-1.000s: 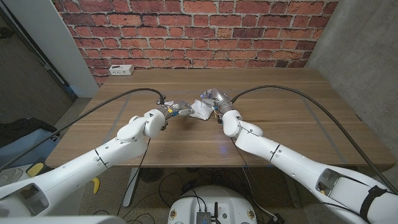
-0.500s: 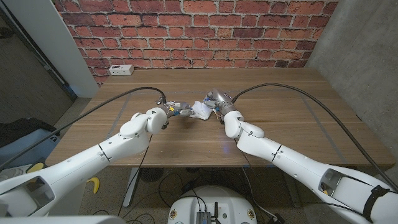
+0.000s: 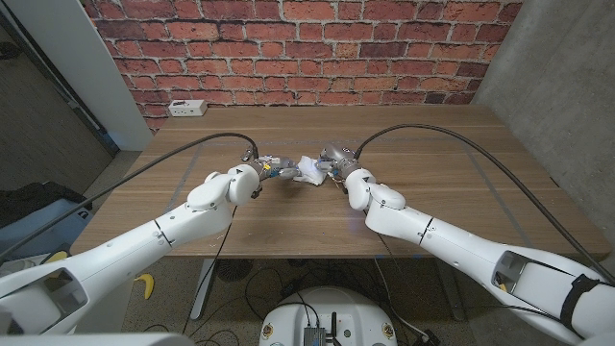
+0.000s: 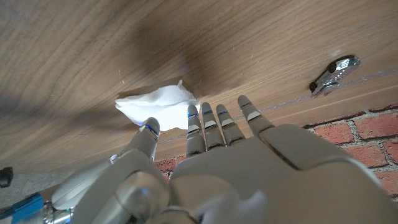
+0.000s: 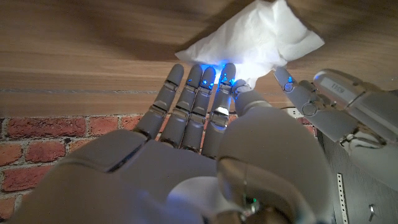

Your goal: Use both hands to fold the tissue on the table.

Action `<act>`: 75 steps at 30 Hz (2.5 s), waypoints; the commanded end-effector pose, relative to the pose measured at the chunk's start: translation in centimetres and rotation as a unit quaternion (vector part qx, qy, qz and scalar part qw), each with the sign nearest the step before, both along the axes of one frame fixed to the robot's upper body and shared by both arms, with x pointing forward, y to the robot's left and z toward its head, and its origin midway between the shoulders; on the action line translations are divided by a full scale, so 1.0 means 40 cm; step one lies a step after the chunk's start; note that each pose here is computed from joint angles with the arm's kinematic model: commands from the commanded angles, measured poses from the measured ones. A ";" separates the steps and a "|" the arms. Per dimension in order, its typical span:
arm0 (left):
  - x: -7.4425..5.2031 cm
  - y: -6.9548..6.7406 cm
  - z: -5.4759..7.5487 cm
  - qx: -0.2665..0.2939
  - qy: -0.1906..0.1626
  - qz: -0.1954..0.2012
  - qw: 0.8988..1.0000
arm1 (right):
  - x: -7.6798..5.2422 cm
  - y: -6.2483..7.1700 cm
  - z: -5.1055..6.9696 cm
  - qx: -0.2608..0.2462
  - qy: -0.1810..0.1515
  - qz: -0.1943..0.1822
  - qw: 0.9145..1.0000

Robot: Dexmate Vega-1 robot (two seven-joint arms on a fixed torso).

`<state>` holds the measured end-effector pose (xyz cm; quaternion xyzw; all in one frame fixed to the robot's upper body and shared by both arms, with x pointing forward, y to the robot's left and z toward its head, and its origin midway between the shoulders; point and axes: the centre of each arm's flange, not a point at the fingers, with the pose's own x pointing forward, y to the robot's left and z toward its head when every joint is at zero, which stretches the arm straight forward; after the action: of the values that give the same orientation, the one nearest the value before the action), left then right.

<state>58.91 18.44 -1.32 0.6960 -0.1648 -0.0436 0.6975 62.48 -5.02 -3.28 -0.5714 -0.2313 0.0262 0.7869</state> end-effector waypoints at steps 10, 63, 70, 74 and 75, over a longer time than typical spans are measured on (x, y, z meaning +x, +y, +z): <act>0.004 -0.001 0.004 0.002 0.005 0.001 1.000 | -0.023 -0.012 0.005 0.028 -0.056 0.020 0.998; 0.012 -0.001 0.011 0.005 0.008 0.006 1.000 | -0.036 0.005 -0.045 -0.025 -0.009 0.045 0.999; 0.011 -0.001 0.013 0.005 0.005 0.006 1.000 | -0.047 -0.005 -0.025 -0.011 -0.033 0.043 0.998; 0.009 -0.002 0.014 0.006 0.003 0.005 1.000 | -0.054 -0.012 -0.016 0.001 -0.055 0.043 0.998; 0.008 -0.003 0.015 0.005 0.003 0.005 1.000 | -0.056 -0.015 -0.014 0.004 -0.061 0.044 0.997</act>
<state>59.39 18.39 -0.92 0.7002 -0.1550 -0.0447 0.6955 60.87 -5.13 -4.80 -0.5757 -0.2691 0.0550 0.7702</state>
